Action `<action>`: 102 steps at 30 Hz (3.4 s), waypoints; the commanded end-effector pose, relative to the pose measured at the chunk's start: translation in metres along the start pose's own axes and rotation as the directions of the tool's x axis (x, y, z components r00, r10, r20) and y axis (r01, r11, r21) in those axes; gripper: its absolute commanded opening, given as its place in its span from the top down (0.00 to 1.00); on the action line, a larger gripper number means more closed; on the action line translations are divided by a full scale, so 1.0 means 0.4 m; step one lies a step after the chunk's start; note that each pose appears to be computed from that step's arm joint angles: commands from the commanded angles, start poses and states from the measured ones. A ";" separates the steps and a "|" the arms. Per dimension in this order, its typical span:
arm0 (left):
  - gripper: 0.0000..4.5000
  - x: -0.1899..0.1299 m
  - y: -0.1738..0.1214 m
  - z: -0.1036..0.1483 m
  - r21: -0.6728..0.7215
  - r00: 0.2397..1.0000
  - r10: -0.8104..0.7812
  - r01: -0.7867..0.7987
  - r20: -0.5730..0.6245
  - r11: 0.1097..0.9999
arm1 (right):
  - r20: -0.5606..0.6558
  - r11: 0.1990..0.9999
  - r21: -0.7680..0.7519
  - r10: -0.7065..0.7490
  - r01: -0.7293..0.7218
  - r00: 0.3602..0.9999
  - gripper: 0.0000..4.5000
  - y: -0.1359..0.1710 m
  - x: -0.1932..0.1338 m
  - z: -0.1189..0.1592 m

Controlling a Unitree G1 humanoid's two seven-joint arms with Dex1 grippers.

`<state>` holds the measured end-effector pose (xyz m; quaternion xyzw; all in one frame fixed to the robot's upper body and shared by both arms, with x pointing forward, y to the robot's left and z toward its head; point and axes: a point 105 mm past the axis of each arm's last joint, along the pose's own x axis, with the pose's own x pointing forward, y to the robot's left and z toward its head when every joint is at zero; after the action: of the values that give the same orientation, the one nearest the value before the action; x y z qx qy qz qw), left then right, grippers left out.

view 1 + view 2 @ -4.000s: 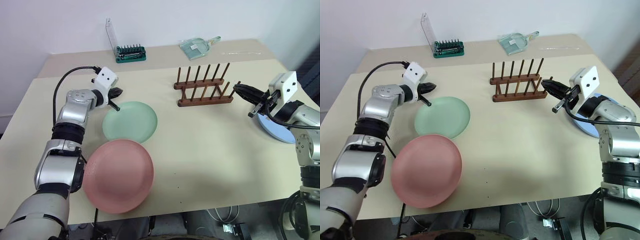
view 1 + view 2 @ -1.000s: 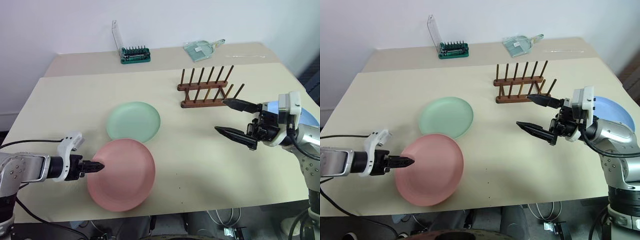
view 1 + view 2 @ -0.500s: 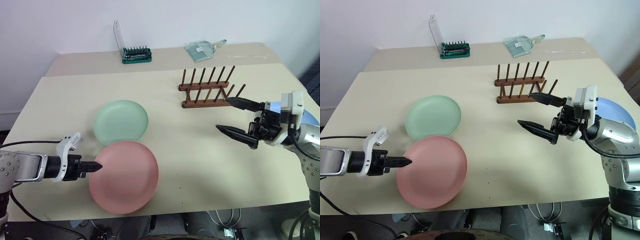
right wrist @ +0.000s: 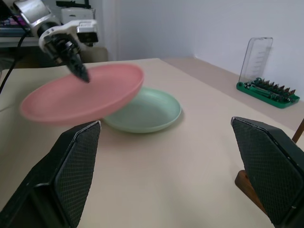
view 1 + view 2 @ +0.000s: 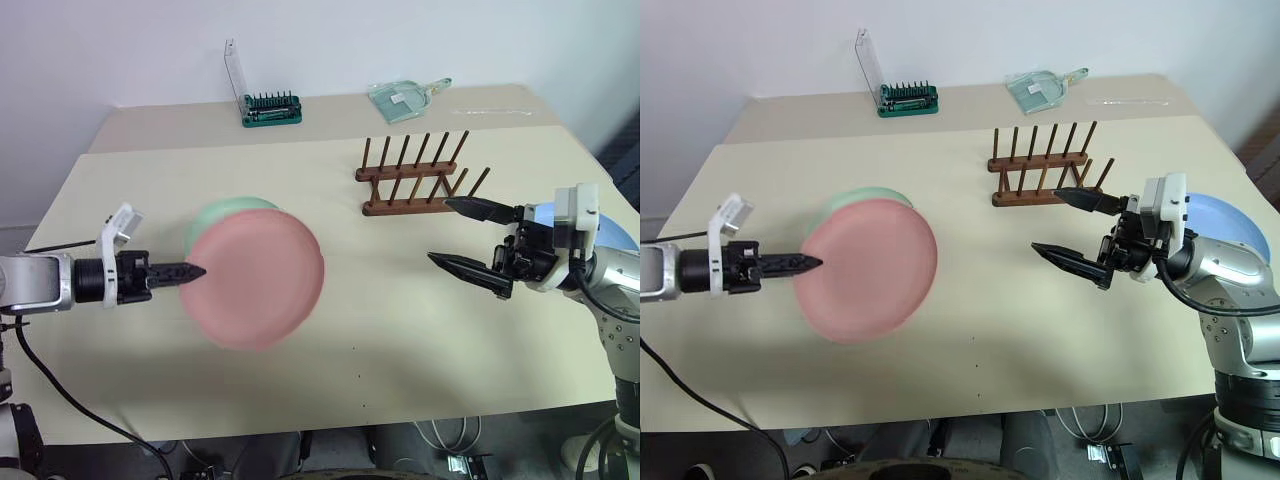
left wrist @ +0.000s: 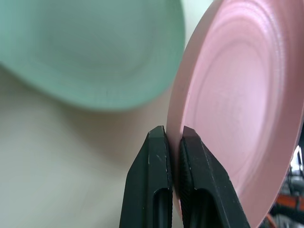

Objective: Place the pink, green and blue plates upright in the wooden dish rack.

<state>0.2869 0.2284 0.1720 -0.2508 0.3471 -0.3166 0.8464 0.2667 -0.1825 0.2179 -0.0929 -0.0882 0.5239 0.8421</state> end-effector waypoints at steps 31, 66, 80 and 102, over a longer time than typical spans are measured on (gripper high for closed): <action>0.99 0.393 -0.350 0.258 -0.186 0.617 -0.091 0.371 0.782 0.910 | -0.069 -0.176 -0.976 -0.315 -0.129 0.947 0.00 -0.205 0.253 0.084; 0.20 0.402 -0.452 0.228 0.109 0.593 -0.324 0.368 0.738 0.923 | 0.026 -0.147 -0.988 -0.457 -0.046 0.889 1.00 -0.288 0.243 0.113; 0.01 0.312 -0.375 0.215 0.664 0.709 -0.506 0.071 0.491 0.744 | 0.369 0.612 -0.401 -0.573 0.681 0.732 1.00 -0.419 0.107 0.288; 0.01 0.181 -0.369 0.204 0.822 0.687 -0.677 0.207 0.264 0.530 | 0.304 0.663 0.711 -0.592 0.237 0.746 1.00 -0.478 -0.034 0.204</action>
<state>0.3382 0.0879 0.2764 -0.0552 -0.1297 -0.5608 0.8158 0.4155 -0.2695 0.3137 0.3624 -0.1025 0.2913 0.8794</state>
